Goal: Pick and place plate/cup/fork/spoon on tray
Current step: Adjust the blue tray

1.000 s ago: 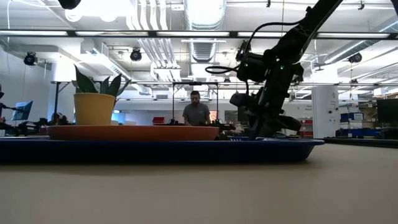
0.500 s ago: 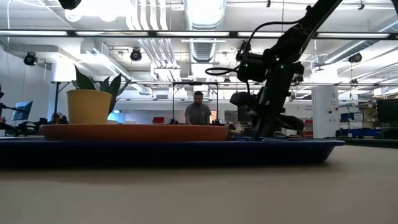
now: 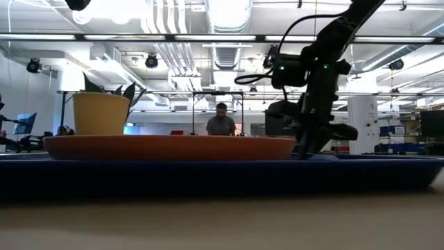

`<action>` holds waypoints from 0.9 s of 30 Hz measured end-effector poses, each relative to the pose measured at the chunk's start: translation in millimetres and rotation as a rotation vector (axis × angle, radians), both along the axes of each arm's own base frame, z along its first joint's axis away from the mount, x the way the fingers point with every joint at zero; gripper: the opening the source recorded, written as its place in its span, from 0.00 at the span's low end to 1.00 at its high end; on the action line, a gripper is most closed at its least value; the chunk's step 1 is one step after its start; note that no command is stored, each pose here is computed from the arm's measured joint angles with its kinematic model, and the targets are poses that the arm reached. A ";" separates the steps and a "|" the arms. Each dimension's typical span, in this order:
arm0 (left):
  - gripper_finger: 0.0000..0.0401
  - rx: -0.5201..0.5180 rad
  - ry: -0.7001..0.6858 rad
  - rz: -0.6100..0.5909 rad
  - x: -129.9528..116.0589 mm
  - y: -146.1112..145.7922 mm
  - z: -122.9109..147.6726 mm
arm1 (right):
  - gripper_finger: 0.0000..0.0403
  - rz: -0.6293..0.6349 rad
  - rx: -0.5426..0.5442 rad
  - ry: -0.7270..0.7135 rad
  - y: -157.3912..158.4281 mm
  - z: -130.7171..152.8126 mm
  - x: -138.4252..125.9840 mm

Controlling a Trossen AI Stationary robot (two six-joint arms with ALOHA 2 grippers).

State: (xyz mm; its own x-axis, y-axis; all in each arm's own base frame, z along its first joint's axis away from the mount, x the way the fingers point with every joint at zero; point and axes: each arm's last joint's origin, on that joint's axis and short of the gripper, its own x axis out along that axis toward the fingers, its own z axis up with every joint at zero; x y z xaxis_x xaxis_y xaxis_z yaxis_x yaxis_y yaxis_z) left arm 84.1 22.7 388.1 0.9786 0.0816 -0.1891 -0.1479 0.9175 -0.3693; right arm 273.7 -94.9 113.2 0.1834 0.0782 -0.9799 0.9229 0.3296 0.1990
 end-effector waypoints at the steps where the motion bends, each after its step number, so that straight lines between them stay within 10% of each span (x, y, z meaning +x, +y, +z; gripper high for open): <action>1: 0.37 0.000 0.000 0.000 0.0 0.0 0.0 | 0.10 -0.015 -0.002 0.019 2.1 -2.7 -2.8; 27: 0.37 -0.038 0.105 0.000 -5.6 -2.1 -14.2 | 0.11 -0.226 -0.099 0.164 27.6 -21.4 -22.3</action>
State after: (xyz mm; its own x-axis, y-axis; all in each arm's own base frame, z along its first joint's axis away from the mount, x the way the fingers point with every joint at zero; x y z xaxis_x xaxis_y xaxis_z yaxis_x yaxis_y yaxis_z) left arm 78.5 20.7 373.9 0.9533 0.0724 -0.2932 -0.1875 0.9030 -0.3866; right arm 251.4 -67.2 91.8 0.0234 -0.0441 -0.9988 0.9923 0.1227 0.0179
